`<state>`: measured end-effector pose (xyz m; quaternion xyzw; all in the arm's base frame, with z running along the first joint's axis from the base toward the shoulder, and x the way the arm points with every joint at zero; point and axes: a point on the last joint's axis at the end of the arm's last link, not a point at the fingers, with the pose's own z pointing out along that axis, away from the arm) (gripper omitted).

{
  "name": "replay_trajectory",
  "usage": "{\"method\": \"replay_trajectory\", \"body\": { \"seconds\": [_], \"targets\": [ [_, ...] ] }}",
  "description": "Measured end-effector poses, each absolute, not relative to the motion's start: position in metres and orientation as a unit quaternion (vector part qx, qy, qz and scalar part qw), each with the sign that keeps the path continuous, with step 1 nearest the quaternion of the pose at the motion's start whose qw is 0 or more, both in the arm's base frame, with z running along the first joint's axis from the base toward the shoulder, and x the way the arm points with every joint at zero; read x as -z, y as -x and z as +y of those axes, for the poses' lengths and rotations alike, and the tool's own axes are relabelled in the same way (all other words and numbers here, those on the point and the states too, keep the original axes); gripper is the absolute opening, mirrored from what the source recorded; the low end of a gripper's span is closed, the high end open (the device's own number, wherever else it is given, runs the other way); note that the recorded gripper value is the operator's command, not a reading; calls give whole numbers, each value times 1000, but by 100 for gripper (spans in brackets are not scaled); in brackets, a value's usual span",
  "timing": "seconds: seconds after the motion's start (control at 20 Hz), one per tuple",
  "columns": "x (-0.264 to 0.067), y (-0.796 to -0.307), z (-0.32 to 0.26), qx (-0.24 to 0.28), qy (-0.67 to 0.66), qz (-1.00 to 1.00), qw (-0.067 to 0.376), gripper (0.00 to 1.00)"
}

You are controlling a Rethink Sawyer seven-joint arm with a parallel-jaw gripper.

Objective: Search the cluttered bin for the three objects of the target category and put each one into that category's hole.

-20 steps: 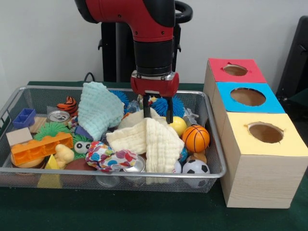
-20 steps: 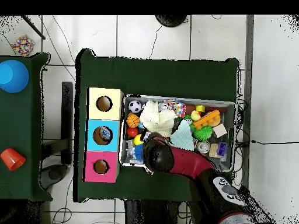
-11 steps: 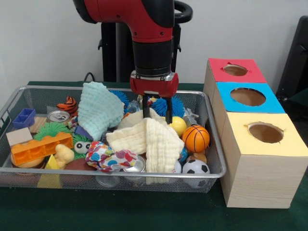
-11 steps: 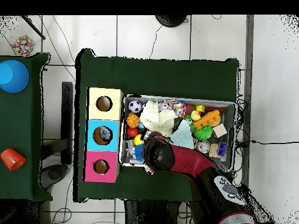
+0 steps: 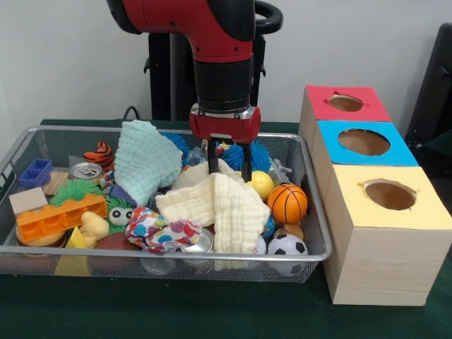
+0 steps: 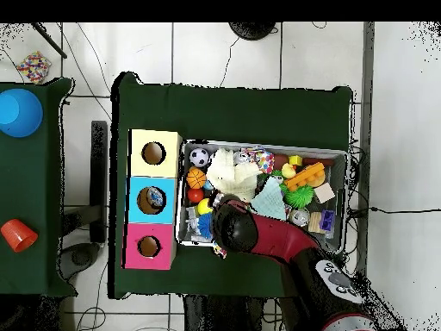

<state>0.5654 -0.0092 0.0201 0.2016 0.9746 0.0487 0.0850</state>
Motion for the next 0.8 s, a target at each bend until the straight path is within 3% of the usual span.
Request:
{"method": "replay_trajectory", "body": {
  "seconds": [0.8],
  "targets": [
    [-21, -568, -12, -44, -201, 975, 85, 100]
  ]
}}
